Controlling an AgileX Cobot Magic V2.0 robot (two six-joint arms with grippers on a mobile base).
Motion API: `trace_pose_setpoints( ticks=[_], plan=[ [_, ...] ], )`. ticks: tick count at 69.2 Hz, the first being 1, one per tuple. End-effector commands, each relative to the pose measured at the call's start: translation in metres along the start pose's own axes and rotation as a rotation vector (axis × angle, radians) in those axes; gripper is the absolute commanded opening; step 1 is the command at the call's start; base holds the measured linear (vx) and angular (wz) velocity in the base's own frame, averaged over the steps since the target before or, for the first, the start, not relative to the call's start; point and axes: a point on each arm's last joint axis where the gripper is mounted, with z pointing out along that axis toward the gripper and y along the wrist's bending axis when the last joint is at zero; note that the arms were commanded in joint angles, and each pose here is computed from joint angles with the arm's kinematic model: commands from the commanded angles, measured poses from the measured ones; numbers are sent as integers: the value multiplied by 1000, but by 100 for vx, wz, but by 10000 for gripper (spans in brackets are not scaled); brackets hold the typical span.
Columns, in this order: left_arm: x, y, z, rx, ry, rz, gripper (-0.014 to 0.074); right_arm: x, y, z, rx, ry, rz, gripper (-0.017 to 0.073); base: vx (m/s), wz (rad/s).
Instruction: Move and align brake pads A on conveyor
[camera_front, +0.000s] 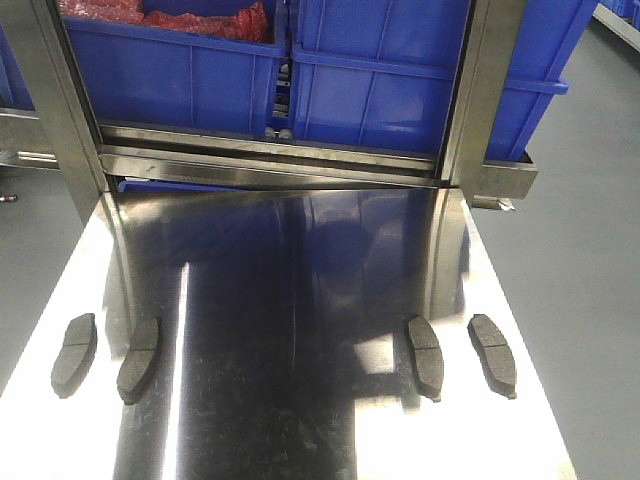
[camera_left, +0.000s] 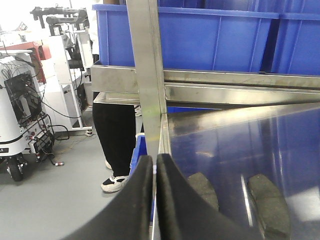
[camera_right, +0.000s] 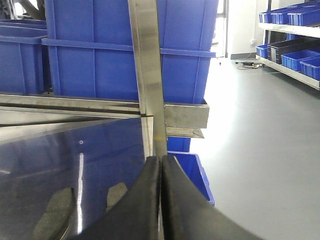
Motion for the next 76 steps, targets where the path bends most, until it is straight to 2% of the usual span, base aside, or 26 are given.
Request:
trace_pose_setpoints(
  ticks=[1, 38, 42, 50, 56, 64, 76],
  plan=[
    [-10, 0, -2, -3, -92, -15, -6, 0, 0, 0, 4, -63, -8, -6, 0, 0],
    [-15, 1, -3, -4, -127, -14, -6, 0, 0, 0, 4, -63, -8, -6, 0, 0],
    [-23, 1, -4, -6, -163, -14, -6, 0, 0, 0, 4, -63, -8, -6, 0, 0],
    [-61, 3, -13, -8, -227, -14, -6, 0, 0, 0, 4, -63, -8, -6, 0, 0],
    [-96, 4, -14, -6, -153, -14, -6, 0, 0, 0, 4, -63, -8, -6, 0, 0],
    [-127, 6, 0, 3, 63, -13, -6, 0, 0, 0, 4, -63, -8, -6, 0, 0],
    [-150, 7, 19, 6, 153, -13, -6, 0, 0, 0, 4, -63, -8, -6, 0, 0]
  ],
)
